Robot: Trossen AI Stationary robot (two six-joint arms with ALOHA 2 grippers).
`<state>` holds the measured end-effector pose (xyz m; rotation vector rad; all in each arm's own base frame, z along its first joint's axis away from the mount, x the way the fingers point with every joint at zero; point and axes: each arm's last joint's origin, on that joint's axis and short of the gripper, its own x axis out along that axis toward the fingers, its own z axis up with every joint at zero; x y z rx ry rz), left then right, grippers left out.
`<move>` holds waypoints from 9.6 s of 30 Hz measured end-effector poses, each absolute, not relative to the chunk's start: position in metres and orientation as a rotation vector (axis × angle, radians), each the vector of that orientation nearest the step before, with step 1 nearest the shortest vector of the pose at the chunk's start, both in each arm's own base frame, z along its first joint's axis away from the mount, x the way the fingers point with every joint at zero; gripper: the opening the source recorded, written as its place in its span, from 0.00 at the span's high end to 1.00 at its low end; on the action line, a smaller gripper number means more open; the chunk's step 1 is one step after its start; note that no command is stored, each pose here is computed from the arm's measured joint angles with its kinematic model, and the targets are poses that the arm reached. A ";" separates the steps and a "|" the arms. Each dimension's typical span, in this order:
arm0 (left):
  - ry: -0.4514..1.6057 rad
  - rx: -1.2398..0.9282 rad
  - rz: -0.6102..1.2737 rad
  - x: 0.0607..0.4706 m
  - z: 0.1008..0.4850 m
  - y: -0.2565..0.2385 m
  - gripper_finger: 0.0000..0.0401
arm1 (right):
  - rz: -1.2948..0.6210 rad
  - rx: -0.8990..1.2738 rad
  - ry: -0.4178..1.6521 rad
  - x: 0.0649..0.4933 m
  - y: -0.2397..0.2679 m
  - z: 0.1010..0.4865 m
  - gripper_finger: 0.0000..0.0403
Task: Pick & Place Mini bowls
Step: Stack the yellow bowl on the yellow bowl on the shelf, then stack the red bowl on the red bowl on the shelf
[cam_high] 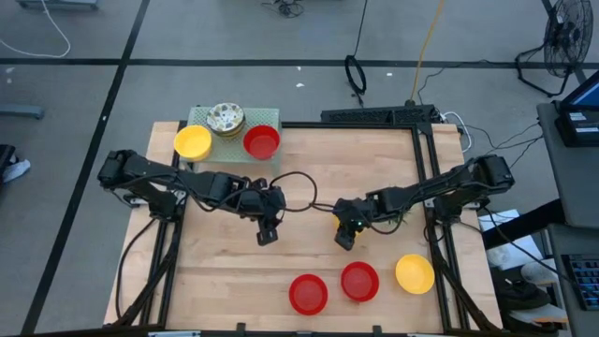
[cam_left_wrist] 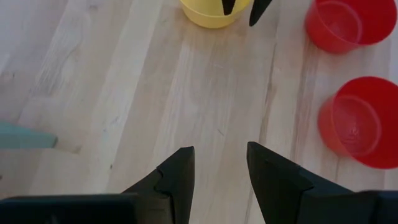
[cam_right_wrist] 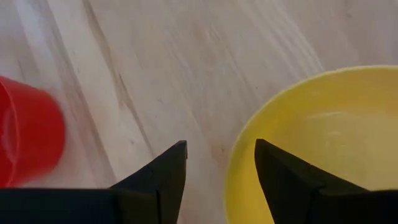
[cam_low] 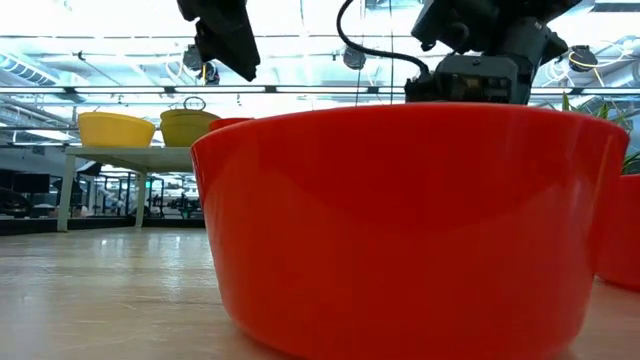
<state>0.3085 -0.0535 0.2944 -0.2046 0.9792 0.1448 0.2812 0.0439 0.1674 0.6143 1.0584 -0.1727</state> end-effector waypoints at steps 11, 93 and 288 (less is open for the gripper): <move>0.993 -0.212 0.155 0.307 0.294 -0.053 0.63 | -0.119 0.415 1.043 0.281 0.044 0.168 0.81; 0.983 -0.057 0.051 0.298 0.214 -0.058 0.63 | -0.067 0.006 0.641 0.228 0.059 0.363 0.60; 0.385 -0.511 0.347 0.158 0.313 -0.009 0.44 | 0.091 -0.002 1.144 0.325 0.124 0.152 0.97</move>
